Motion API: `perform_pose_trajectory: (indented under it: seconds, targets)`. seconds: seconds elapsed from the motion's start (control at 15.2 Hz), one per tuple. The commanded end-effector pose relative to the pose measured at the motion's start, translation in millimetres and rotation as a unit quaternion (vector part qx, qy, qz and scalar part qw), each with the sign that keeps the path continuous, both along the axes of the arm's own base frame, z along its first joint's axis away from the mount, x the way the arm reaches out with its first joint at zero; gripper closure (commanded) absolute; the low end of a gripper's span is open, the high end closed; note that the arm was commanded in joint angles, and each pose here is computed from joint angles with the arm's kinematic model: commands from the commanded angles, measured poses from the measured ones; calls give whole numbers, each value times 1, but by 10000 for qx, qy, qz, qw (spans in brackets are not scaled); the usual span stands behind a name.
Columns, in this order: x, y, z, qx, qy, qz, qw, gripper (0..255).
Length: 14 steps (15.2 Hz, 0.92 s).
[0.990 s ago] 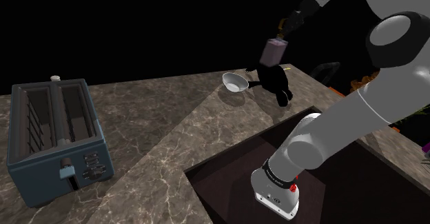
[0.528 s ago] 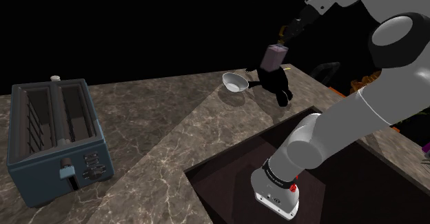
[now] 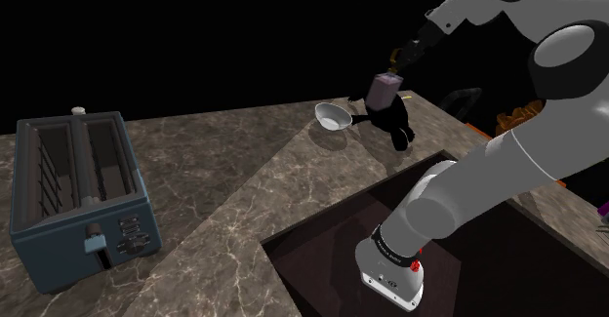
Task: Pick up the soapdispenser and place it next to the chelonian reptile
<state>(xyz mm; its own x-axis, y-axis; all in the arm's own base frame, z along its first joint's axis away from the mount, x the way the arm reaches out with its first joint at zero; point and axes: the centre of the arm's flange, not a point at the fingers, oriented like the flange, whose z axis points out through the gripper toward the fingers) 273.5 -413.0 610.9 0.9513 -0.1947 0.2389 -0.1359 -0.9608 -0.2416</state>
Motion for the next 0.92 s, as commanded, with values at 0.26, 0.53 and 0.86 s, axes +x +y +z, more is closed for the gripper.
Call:
perform_pose_trajectory:
  seconds: [0.26,0.53,0.86]
  targets:
    - [1,1,-32,-3,-3,0,10000,255]
    - [1,1,-53,-3,-3,0,10000,255]
    - [1,1,-80,-3,-3,0,10000,255]
